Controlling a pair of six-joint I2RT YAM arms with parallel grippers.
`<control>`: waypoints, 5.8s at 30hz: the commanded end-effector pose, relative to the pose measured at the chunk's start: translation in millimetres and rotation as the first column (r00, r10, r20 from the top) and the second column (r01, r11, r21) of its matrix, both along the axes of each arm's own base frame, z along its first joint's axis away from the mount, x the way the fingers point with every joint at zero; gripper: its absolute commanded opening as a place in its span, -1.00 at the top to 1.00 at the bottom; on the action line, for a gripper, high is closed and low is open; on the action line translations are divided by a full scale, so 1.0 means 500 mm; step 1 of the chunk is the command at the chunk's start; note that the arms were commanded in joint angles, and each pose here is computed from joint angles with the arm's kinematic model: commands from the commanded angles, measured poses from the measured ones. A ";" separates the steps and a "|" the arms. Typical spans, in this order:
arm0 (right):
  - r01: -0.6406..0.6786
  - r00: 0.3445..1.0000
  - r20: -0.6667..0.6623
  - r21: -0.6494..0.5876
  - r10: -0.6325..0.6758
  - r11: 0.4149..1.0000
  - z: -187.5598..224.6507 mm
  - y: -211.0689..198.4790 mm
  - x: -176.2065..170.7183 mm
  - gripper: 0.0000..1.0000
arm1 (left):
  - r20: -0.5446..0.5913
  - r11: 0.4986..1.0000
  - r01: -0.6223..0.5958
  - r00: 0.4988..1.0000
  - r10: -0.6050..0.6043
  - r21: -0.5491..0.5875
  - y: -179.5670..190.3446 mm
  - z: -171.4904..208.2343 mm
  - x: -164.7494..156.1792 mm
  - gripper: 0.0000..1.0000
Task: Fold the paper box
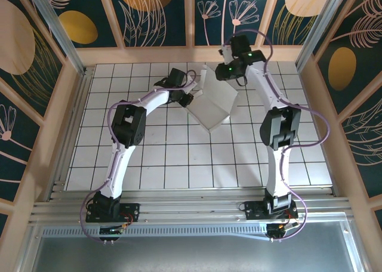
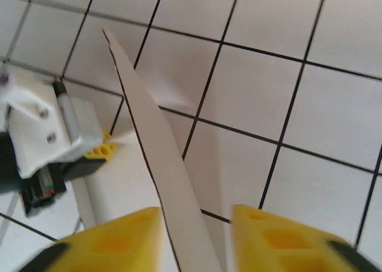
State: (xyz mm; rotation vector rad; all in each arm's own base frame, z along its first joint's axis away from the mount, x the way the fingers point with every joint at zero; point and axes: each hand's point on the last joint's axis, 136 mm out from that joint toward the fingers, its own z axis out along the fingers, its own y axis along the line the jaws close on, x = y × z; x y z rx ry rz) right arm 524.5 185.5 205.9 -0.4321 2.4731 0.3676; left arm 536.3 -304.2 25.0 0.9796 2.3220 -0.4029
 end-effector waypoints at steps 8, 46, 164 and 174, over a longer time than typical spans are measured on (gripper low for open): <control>-0.072 0.952 0.306 0.141 0.026 0.987 0.245 -0.021 0.067 -0.48 | 0.030 0.899 0.438 0.898 -0.438 0.013 -0.049 -0.038 -0.058 1.00; -0.456 0.882 -0.095 0.085 0.463 0.886 -0.209 0.119 -0.039 -0.32 | 0.126 0.703 0.655 0.701 -0.702 0.278 -0.089 -0.071 -0.130 0.31; 0.054 0.977 0.191 0.188 -0.090 0.981 0.120 -0.128 -0.100 -0.38 | -0.067 0.814 -0.417 0.901 0.428 -0.405 0.012 0.297 -0.109 -0.14; -0.102 0.976 0.199 0.077 0.085 0.992 -0.024 -0.140 -0.086 -0.34 | 0.010 0.943 0.066 0.998 -0.066 -0.326 0.056 0.300 -0.084 -0.15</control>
